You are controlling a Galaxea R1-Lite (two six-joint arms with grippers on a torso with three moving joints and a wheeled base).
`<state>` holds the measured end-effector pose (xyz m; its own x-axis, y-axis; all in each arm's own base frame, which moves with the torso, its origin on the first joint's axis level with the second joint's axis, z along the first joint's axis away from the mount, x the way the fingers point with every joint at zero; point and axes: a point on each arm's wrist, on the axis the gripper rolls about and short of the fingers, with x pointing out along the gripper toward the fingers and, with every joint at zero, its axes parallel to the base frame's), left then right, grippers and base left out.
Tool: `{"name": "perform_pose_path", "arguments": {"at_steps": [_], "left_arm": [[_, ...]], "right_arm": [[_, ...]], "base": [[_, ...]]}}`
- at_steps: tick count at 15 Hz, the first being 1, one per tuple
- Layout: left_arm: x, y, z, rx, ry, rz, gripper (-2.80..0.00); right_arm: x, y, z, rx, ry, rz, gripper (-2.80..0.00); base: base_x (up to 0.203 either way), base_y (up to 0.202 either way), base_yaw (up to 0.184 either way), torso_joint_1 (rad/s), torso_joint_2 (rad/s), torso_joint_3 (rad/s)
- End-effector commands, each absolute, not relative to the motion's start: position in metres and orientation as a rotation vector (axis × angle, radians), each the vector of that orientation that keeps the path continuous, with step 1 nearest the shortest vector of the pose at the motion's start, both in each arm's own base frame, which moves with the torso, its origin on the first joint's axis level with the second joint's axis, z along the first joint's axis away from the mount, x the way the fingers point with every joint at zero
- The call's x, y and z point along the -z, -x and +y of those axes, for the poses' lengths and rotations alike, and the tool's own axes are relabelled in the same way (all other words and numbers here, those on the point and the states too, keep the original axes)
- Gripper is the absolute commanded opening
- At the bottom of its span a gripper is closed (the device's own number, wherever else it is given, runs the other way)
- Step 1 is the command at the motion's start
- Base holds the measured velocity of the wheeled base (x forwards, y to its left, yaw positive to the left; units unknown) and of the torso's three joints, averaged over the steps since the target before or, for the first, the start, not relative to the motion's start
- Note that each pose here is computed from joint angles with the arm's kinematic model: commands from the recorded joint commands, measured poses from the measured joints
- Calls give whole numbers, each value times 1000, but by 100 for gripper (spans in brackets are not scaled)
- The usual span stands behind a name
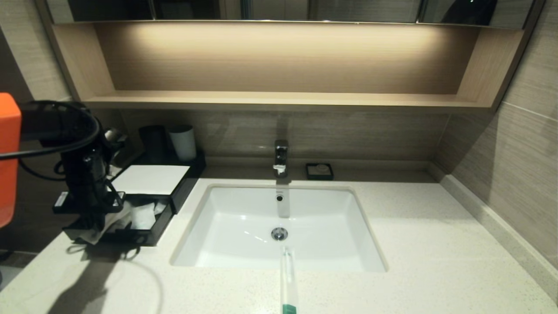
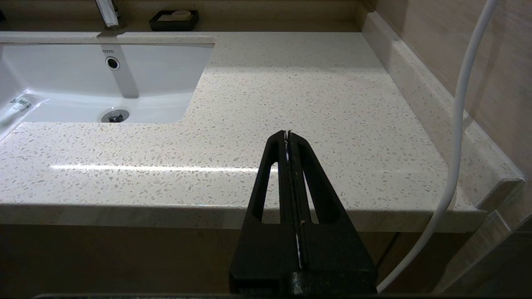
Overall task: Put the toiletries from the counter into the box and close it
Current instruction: Place the bathroom toiletry into the drawer
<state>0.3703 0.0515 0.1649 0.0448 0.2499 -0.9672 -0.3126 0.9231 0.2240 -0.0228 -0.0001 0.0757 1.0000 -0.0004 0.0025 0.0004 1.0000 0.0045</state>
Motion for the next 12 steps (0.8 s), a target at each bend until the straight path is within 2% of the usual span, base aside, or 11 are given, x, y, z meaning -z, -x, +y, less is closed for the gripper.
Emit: {"name": "perform_pose_path", "arguments": {"at_steps": [1, 12], "left_arm": [[-165, -371, 50, -428, 48, 1459, -280], [-155, -381, 50, -428, 49, 1432, -280]], "right_arm": [[-75, 23, 0, 0, -5, -2, -280], [-75, 23, 0, 0, -5, -2, -280]], "base": [[0, 0, 0, 0, 0, 0], [0, 0, 0, 0, 0, 0]]}}
